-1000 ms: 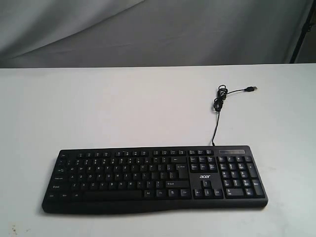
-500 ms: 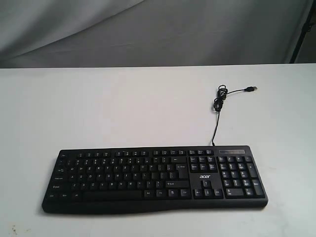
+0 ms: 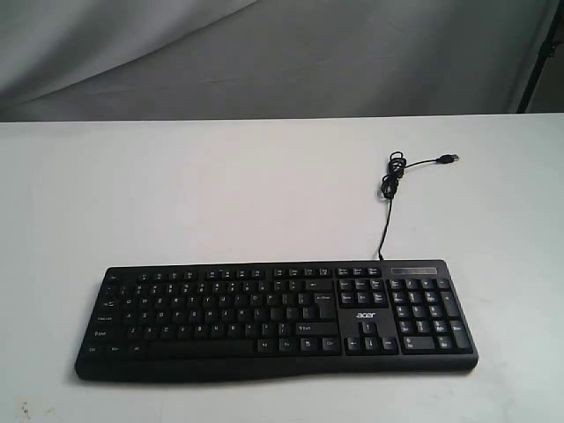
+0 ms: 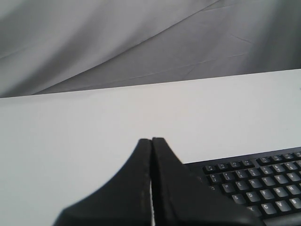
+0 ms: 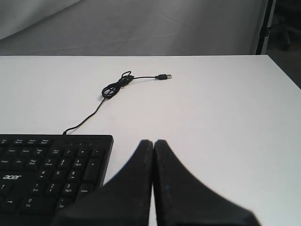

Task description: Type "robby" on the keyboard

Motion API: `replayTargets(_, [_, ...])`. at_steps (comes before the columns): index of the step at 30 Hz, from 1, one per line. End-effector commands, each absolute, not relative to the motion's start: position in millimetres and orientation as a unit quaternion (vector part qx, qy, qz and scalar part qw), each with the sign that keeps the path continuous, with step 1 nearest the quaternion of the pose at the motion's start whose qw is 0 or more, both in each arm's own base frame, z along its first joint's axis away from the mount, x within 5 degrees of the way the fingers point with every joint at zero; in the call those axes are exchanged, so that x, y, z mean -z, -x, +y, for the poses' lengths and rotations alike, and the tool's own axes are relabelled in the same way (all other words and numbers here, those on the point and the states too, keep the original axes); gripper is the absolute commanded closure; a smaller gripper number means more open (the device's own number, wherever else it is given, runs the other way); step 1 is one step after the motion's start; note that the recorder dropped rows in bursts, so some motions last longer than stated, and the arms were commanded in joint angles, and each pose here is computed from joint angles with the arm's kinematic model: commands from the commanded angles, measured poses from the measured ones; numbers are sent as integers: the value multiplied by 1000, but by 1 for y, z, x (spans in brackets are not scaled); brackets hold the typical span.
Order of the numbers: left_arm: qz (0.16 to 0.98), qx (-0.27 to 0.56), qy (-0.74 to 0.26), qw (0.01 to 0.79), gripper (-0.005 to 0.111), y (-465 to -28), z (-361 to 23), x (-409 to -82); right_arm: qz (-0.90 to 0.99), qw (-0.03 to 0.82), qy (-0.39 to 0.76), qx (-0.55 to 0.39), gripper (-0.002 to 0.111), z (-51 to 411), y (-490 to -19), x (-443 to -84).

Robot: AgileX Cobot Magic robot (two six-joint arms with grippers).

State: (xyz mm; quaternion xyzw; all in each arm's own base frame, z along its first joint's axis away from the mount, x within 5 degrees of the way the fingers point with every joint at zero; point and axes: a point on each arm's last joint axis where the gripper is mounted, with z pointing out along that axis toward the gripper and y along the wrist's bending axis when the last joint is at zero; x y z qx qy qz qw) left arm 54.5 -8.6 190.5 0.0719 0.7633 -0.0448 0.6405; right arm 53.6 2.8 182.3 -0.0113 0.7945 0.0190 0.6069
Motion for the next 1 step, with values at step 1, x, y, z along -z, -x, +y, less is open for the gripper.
replayTargets(1, [761, 46, -74, 642, 107, -54, -9, -190, 794, 608, 8, -20, 108, 3, -53, -182])
